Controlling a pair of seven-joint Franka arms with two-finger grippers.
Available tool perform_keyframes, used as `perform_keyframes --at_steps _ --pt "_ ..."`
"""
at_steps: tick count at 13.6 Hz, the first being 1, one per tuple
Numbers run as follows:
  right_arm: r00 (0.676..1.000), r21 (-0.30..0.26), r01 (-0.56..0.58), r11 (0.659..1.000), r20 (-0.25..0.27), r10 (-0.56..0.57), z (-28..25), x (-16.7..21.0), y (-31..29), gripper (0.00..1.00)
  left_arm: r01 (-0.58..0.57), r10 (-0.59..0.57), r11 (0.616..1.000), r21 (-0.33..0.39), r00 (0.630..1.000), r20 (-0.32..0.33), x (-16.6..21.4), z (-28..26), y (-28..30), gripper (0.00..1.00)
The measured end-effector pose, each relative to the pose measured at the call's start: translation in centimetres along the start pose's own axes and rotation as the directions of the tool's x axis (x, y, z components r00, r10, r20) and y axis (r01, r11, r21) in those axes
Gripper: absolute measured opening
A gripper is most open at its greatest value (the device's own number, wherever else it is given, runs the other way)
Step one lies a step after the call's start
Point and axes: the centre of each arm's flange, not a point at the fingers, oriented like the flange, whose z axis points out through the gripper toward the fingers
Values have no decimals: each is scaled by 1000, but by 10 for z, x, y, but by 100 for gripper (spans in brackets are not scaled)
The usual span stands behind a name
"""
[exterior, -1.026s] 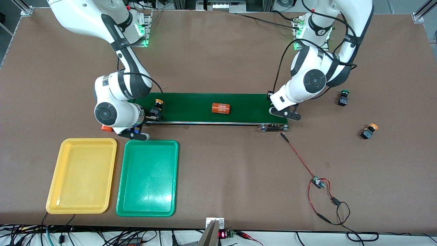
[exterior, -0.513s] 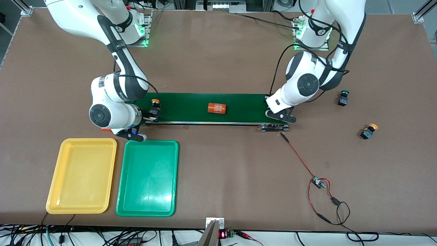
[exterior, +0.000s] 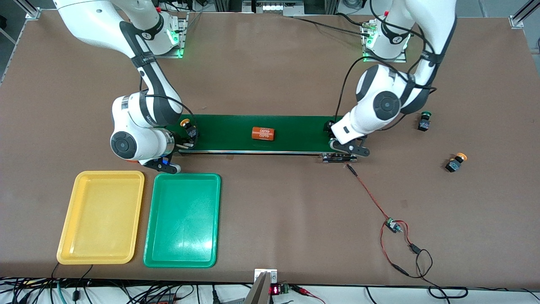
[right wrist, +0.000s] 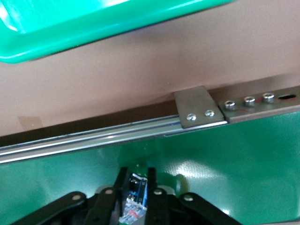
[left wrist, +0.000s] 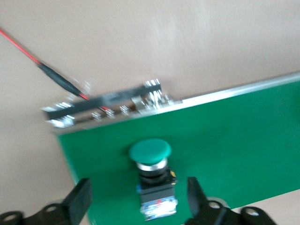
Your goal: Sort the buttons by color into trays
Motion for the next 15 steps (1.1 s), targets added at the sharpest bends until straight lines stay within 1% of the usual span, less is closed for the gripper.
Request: perform_keyframes --at_steps 1,3,4,6,8,9,10,12,14,15 --pt "999 3 39 999 4 -39 -9 2 1 38 20 -20 1000 -7 1000 -15 4 -20 -20 100" --pt "986 15 168 986 -2 -168 -40 4 2 59 53 -53 998 -20 999 -7 4 -49 -81 100" --pt "974 21 225 974 -13 -225 -57 4 4 70 63 -63 998 -28 998 5 2 -55 -114 100" --pt "947 25 320 947 -23 -320 -87 -4 17 87 86 -85 995 -42 996 31 -5 -55 -169 100" --pt "929 -4 368 930 -29 -368 -104 -25 29 87 121 -119 991 -51 991 54 -14 -48 -197 100" --pt "924 -23 379 925 -44 -380 -105 -39 34 89 132 -129 990 -47 989 68 -19 -42 -206 100" --pt "918 -37 386 922 -76 -388 -101 -54 39 89 130 -127 991 -33 988 84 -25 -36 -216 100" --pt "897 -58 406 912 -167 -409 -78 -87 51 91 95 -92 995 -17 989 115 -38 -25 -236 100" --pt "855 -91 452 887 -239 -460 -45 -121 58 91 61 -56 998 -34 989 139 -53 -14 -259 100" --pt "825 -114 484 867 -272 -496 -29 -134 58 91 56 -49 997 -45 988 146 -60 -11 -272 100"
